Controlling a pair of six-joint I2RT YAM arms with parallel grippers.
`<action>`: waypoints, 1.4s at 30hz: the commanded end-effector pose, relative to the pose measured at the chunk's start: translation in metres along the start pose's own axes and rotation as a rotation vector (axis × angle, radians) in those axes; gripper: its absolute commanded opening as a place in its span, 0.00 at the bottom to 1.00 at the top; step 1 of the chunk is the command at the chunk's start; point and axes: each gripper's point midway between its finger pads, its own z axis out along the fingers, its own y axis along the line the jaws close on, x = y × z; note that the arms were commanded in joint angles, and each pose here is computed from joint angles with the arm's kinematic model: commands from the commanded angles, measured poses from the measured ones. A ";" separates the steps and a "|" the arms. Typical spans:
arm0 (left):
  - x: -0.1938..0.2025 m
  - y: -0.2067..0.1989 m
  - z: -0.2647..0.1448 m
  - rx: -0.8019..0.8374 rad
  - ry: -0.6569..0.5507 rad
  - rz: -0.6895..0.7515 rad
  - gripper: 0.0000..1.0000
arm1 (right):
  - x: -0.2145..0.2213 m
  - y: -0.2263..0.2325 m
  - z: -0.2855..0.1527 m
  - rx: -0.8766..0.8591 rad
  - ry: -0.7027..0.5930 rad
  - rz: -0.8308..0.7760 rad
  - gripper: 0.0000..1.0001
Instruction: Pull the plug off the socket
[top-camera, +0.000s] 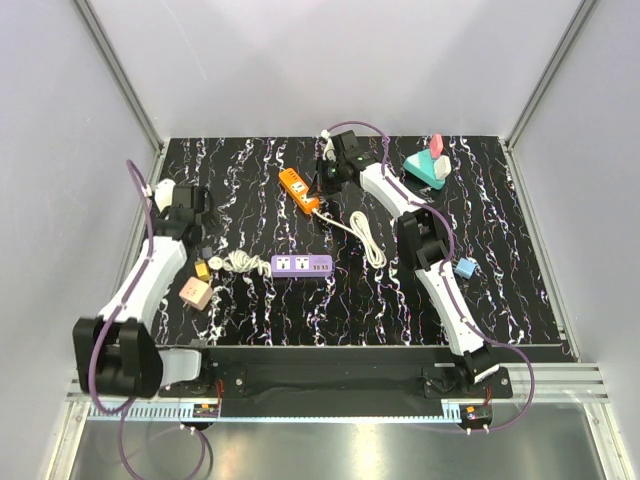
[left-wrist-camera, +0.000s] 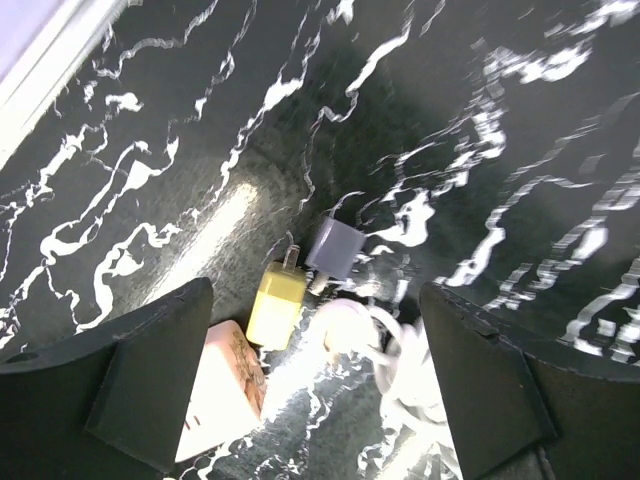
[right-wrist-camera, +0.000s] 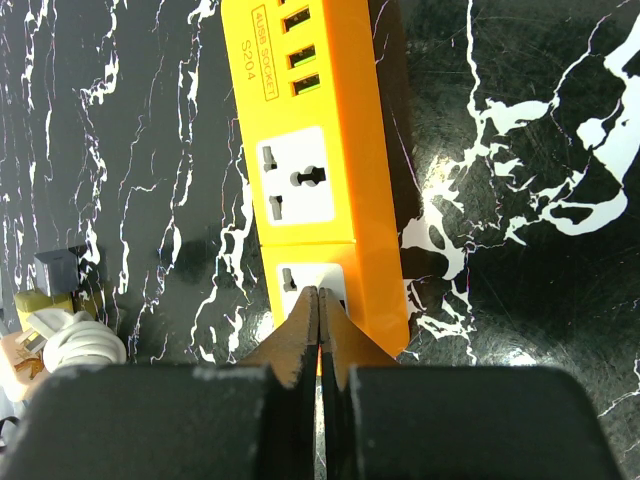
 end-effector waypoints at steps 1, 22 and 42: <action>-0.012 -0.013 -0.020 0.107 -0.077 -0.017 0.90 | 0.055 -0.043 0.027 0.143 0.130 0.023 0.00; 0.017 -0.051 -0.134 0.621 -0.154 0.069 0.93 | -0.042 0.036 -0.089 0.188 -0.102 -0.090 0.78; 0.027 -0.120 -0.210 1.159 -0.061 0.021 0.88 | 0.094 0.045 -0.296 0.373 -0.205 0.091 1.00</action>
